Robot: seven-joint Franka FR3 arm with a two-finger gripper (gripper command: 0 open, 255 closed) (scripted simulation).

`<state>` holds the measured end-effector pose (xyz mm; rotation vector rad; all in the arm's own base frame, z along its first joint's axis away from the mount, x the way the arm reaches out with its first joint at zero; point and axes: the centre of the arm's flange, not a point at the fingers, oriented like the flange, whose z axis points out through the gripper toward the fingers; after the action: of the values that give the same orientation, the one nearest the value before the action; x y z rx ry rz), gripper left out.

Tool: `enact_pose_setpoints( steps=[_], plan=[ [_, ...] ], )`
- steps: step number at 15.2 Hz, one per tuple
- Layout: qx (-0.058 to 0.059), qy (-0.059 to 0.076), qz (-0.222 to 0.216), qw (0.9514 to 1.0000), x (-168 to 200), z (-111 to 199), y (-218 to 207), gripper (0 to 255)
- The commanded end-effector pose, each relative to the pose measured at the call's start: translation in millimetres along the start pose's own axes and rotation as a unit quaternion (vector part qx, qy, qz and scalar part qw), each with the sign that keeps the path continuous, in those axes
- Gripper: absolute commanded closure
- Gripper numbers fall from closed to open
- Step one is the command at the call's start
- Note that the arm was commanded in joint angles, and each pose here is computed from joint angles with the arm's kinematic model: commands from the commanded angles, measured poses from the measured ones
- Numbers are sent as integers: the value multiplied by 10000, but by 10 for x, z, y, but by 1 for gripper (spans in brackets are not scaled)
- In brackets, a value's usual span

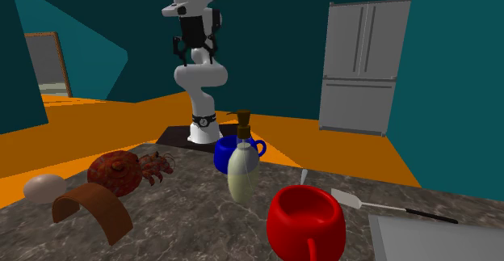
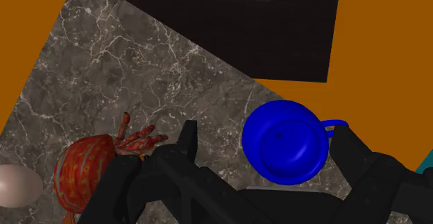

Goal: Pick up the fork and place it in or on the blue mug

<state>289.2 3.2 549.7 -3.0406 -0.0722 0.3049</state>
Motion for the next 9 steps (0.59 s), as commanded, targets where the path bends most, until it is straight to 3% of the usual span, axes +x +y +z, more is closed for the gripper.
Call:
enact_pose_setpoints(
  steps=[1, 9],
  plan=[
    [0, 0, 0, 10000, 0, 0, 0, 0],
    [-32, 275, 521, 9983, 494, 603, -662, 0]
  ],
)
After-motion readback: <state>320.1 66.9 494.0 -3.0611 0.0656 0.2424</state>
